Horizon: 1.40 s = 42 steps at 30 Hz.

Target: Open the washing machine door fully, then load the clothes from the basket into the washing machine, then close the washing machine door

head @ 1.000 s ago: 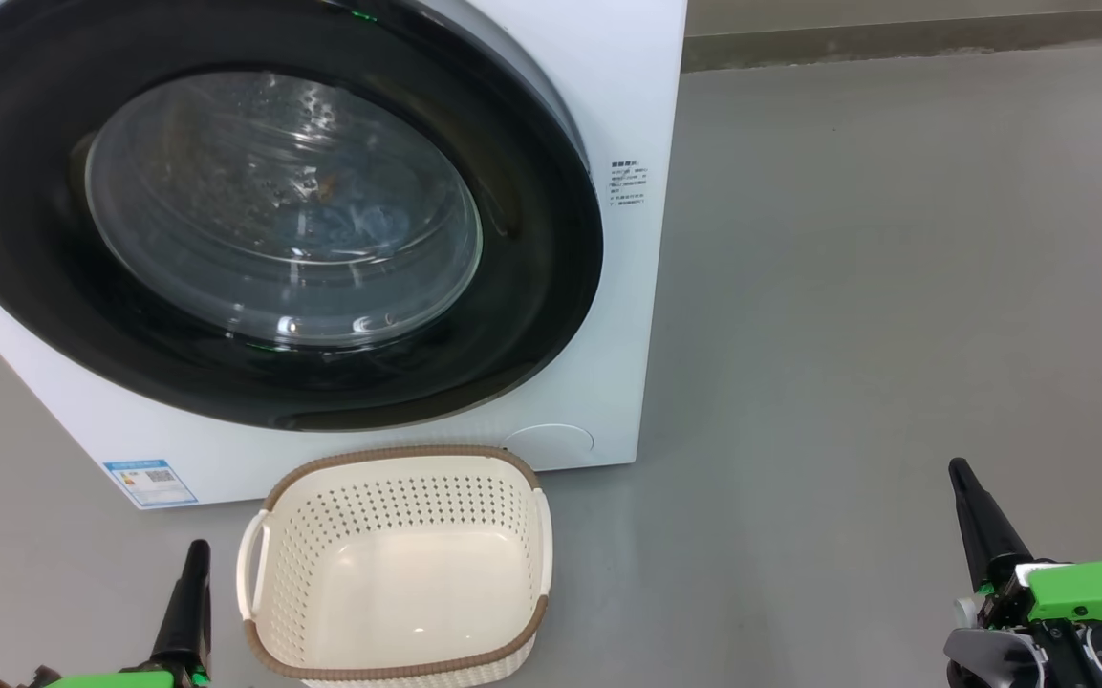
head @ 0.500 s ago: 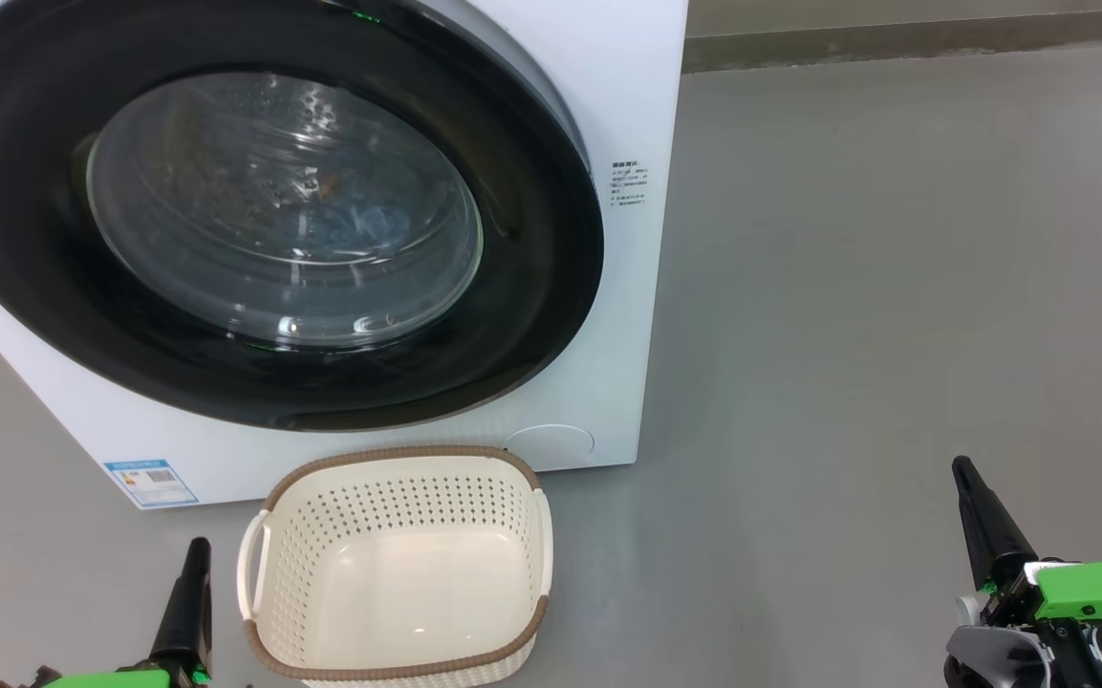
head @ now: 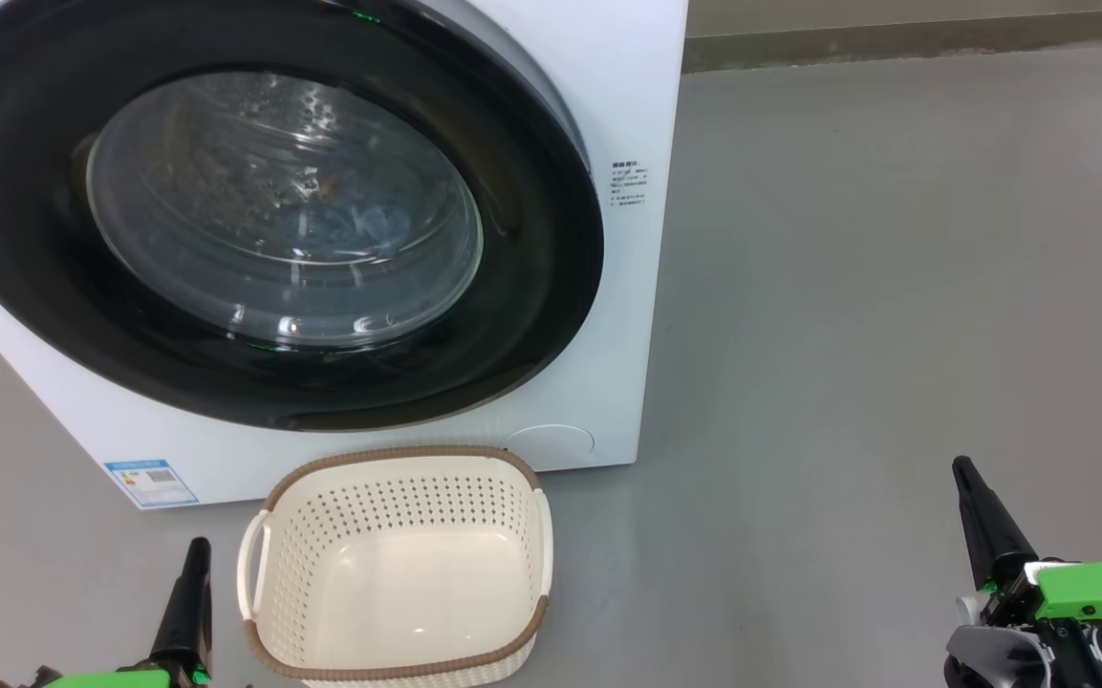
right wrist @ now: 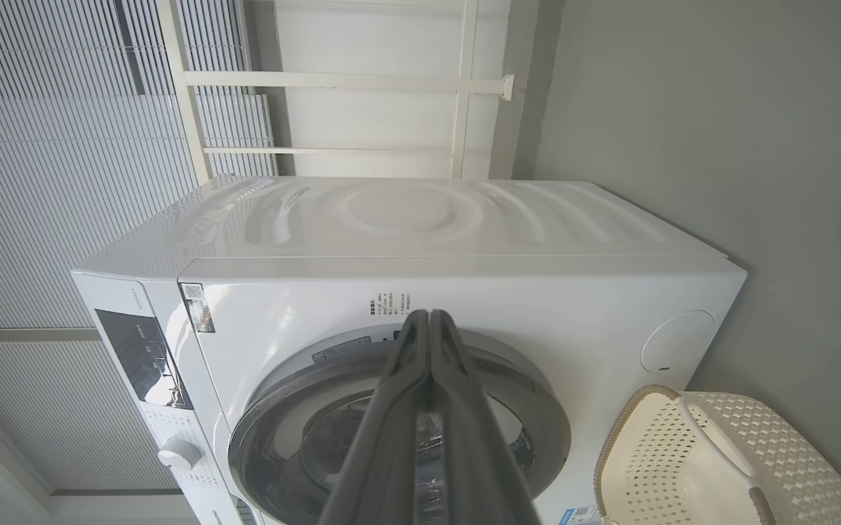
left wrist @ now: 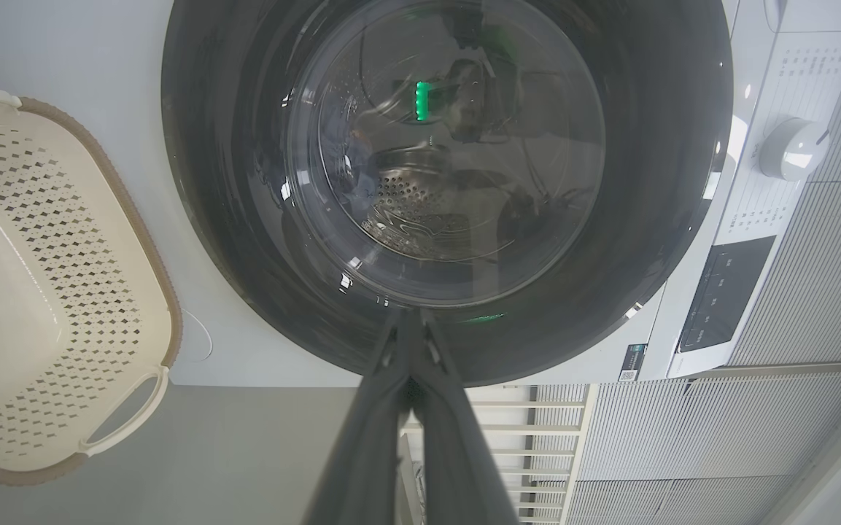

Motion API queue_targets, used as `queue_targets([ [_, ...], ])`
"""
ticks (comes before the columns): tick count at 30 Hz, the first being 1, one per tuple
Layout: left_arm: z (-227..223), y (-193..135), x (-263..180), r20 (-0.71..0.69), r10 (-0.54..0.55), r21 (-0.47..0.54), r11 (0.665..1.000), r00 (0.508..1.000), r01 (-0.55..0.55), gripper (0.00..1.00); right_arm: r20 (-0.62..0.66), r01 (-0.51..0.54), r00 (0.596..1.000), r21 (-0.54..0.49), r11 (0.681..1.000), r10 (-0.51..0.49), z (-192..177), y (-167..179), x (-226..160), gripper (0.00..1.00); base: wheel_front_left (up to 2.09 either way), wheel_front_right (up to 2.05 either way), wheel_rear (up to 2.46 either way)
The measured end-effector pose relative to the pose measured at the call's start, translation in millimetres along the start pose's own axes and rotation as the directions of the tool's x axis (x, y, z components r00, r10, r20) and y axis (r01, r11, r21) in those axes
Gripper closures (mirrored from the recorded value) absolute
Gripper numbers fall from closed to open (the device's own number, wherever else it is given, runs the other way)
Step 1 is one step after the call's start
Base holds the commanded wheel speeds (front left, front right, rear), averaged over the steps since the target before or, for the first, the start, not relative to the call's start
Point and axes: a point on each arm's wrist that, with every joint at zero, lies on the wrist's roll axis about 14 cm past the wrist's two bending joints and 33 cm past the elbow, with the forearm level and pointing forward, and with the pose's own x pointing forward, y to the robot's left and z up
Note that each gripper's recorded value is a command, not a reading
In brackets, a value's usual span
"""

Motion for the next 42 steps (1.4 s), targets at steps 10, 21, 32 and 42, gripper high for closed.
queue_targets([
  [10,-0.1,-0.1,0.0,0.000,0.000,0.000,1.000,1.000,0.000,1.00,0.000,0.000,1.000,0.000,1.000,0.000,0.1,0.0,0.0,1.00,0.00,0.00,0.00],
  [21,-0.1,0.0,0.0,0.000,0.000,0.000,1.000,1.000,0.000,1.00,0.001,0.000,1.000,0.000,1.000,0.000,0.2,0.0,0.0,1.00,0.00,0.00,0.00],
  [32,-0.1,-0.1,0.0,0.000,0.000,0.000,1.000,1.000,0.000,1.00,0.001,0.000,1.000,0.001,1.000,0.000,0.3,0.0,0.0,1.00,0.00,0.00,0.00],
  [42,-0.1,-0.1,0.0,0.000,0.000,0.000,1.000,1.000,0.000,1.00,0.001,0.000,1.000,0.001,1.000,0.000,0.3,0.0,0.0,1.00,0.00,0.00,0.00],
])
